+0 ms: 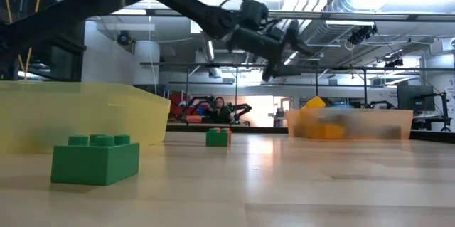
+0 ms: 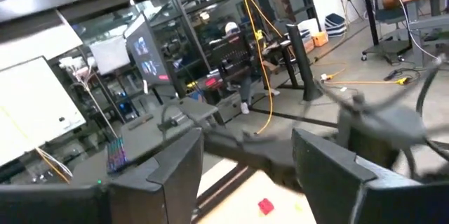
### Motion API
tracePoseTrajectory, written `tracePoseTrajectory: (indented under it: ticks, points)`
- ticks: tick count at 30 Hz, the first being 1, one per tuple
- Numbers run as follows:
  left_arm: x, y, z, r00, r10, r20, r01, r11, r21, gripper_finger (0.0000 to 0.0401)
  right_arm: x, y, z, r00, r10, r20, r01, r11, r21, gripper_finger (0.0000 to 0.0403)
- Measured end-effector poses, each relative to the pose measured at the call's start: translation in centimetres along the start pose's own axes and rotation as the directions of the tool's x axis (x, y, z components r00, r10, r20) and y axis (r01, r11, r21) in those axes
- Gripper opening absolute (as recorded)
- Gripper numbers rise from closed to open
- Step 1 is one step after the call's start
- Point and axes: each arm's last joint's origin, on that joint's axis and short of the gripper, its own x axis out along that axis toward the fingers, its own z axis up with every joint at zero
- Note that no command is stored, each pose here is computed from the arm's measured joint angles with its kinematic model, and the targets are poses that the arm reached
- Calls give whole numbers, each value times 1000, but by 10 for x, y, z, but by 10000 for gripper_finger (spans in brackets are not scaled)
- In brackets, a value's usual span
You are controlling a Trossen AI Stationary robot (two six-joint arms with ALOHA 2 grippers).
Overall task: Sort blocks by size
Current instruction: Put the small orange 4 stud game piece into the yellow bin
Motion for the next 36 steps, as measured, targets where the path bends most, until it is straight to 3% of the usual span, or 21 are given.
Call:
tracePoseTrajectory:
  ticks: [2, 5, 9, 13, 16, 18, 19, 22, 24, 26, 29, 36]
  points:
    - [-14, -1, 9, 989, -105, -105, 96, 992, -85, 332, 0, -1, -2, 1000, -6, -21, 5, 1000, -27, 211]
    - [-35, -6, 14, 927, -265, -265, 235, 962, -139, 331, -2, -2, -8, 998, -14, -69, 9, 997, -72, 211]
    - [-68, -33, 4, 878, -276, -392, 268, 960, -77, 330, -10, -9, -8, 992, -33, -125, 17, 991, -131, 211]
    - [-117, -69, -4, 913, -264, -311, 292, 955, 44, 330, -28, -24, -2, 977, -52, -205, 26, 992, -126, 211]
    - [-157, -85, -20, 954, -245, -171, 261, 962, 79, 330, -42, -37, -9, 931, -62, -359, 25, 994, -107, 211]
    - [-184, -89, -32, 971, -231, -67, 235, 969, 71, 330, -48, -43, -22, 854, -57, -517, 28, 998, -65, 211]
    - [-200, -92, -36, 974, -226, -3, 226, 972, 67, 330, -49, -42, -32, 787, -37, -616, 12, 999, -44, 211]
    - [-241, -92, -48, 975, -178, 131, 174, 984, 44, 330, -52, -25, -70, 510, 30, -860, -57, 998, 1, 211]
    - [-260, -90, -56, 974, -140, 180, 136, 990, 36, 330, -56, -8, -101, 320, 29, -947, -128, 992, -13, 211]
    - [-275, -91, -59, 969, -123, 216, 115, 992, 52, 330, -64, 7, -128, 187, -19, -982, -202, 978, -57, 211]
    - [-292, -93, -56, 958, -120, 260, 98, 991, 96, 330, -76, 27, -171, 72, -108, -992, -311, 942, -125, 211]
    - [-302, -97, -52, 947, -133, 291, 81, 979, 187, 330, -104, 62, -248, -60, -143, -988, -391, 914, -109, 211]
